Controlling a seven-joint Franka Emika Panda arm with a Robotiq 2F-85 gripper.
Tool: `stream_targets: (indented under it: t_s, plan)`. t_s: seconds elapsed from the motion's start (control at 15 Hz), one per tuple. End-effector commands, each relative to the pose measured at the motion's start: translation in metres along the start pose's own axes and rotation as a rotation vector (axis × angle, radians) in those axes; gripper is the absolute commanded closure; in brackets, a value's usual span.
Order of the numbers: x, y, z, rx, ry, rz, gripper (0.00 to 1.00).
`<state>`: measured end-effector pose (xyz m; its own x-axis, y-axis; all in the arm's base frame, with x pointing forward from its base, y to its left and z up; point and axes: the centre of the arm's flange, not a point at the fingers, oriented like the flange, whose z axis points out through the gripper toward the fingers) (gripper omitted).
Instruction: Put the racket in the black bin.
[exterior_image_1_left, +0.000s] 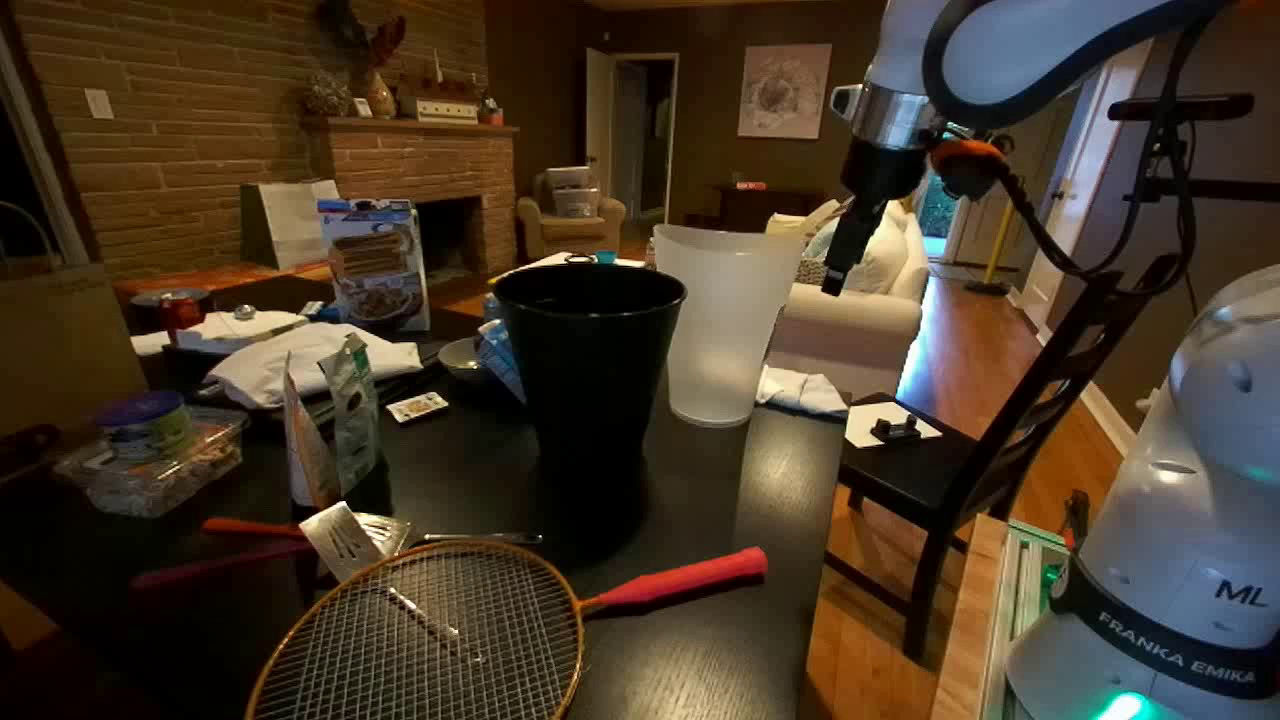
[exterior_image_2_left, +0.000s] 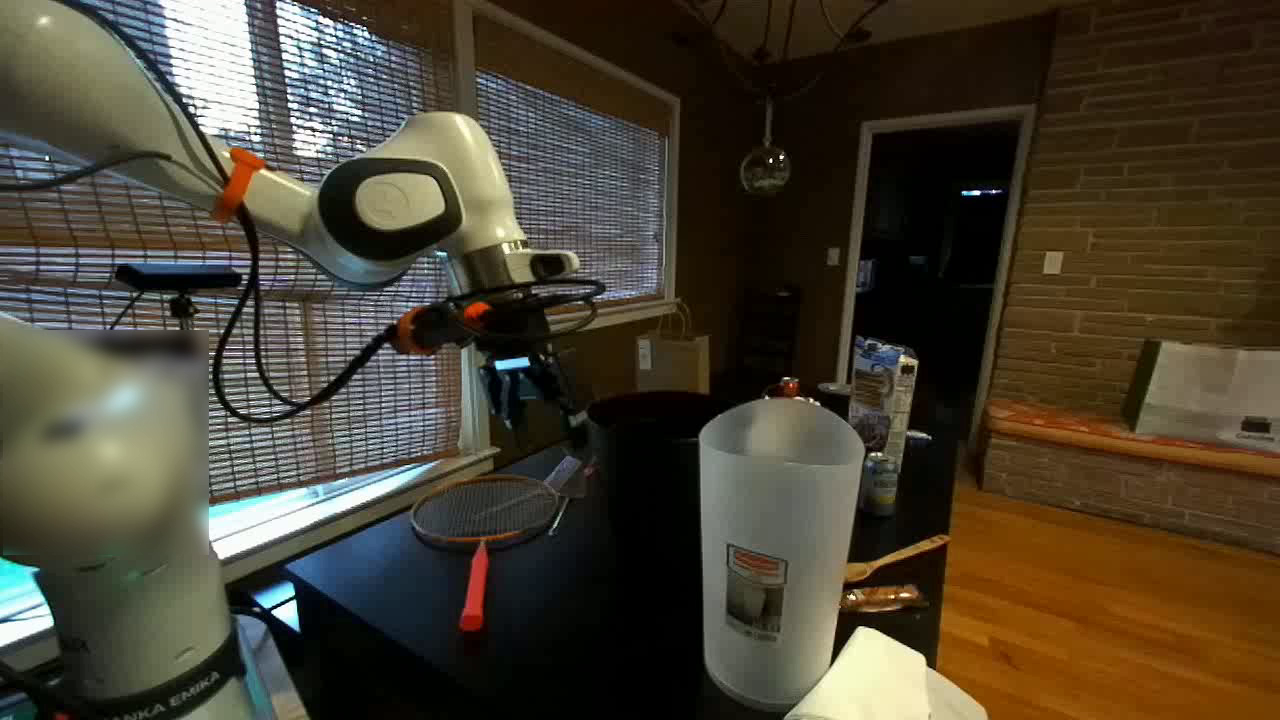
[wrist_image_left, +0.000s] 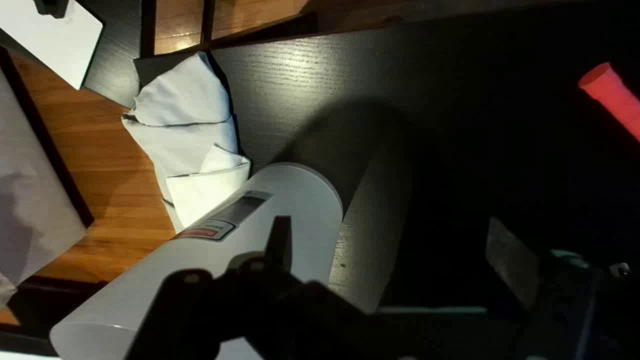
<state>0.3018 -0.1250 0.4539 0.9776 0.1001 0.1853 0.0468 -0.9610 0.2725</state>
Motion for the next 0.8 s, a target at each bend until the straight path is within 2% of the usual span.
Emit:
stream_targets:
  t_s: [0.0,0.27,0.4,0.73]
  plan:
    - [-0.001,-0.002,0.004,0.004,-0.01,-0.002,0.0]
    - [0.0,-0.013,0.01,0.026,-0.026,-0.003,0.0]
    - [0.011,-0.045,0.006,0.058,-0.004,-0.04,0.0]
    - [0.037,-0.141,-0.021,0.168,-0.026,-0.066,0.0]
